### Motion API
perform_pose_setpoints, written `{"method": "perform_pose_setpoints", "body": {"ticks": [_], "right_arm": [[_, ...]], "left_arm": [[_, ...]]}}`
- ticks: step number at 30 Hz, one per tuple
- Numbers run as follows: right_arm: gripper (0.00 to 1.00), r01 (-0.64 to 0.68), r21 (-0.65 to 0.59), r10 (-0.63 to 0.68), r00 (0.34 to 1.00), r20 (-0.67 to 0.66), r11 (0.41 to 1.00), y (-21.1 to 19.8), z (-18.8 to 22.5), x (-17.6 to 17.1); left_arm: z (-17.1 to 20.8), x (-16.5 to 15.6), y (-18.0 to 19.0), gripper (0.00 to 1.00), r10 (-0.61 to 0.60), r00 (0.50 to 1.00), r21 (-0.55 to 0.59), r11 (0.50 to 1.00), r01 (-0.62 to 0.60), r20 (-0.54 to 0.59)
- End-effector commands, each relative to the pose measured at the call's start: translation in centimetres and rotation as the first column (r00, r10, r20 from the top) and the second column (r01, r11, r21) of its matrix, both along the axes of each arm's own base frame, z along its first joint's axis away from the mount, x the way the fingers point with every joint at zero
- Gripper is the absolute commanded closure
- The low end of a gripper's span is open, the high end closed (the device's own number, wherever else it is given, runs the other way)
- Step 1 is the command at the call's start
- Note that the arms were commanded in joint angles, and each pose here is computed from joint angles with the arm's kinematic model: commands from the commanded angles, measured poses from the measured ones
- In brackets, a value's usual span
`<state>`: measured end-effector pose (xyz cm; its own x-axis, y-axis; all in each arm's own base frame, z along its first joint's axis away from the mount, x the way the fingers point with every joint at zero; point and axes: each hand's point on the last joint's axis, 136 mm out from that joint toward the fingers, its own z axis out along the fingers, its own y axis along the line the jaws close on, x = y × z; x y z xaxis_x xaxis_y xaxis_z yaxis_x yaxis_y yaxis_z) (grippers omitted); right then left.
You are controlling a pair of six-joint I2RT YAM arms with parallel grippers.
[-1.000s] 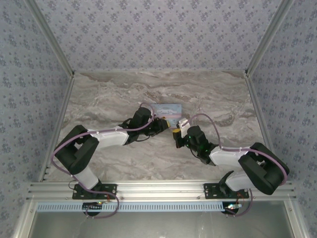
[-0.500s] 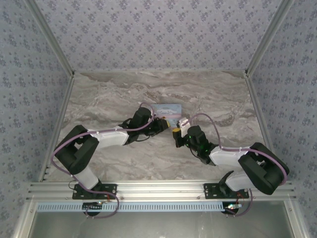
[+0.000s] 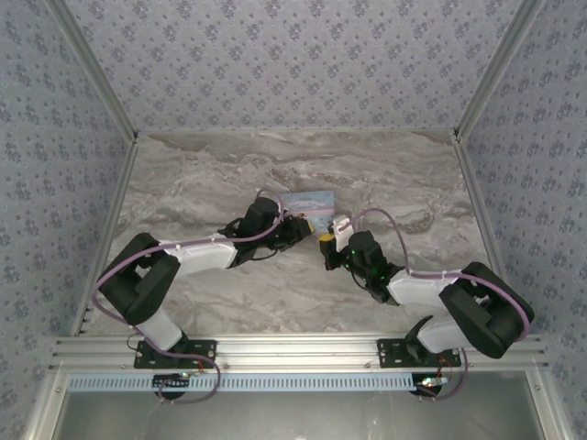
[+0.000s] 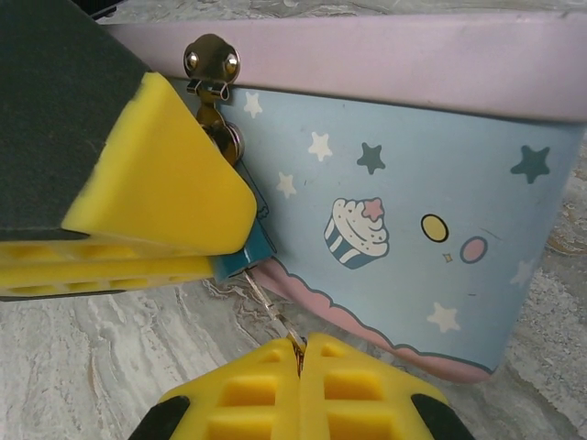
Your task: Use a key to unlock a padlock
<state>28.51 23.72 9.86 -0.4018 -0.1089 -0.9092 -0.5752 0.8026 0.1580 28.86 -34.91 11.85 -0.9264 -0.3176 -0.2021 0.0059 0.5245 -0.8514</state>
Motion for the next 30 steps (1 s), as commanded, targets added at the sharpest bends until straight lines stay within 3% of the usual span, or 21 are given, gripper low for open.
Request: {"method": "perform_pose_setpoints", "body": {"ticks": [1, 30], "right_arm": [[1.0, -0.017, 0.081, 0.012, 0.998, 0.068, 0.997, 0.8, 2.6, 0.9], [1.0, -0.126, 0.161, 0.119, 0.992, 0.053, 0.979, 2.6, 3.9, 1.5]], "left_arm": [[4.6, -0.1, -1.7, 0.79, -0.043, 0.996, -0.104, 0.993, 0.051, 0.072], [4.1, -0.5, -1.5, 0.79, -0.057, 0.996, -0.077, 0.995, 0.062, 0.071]]}}
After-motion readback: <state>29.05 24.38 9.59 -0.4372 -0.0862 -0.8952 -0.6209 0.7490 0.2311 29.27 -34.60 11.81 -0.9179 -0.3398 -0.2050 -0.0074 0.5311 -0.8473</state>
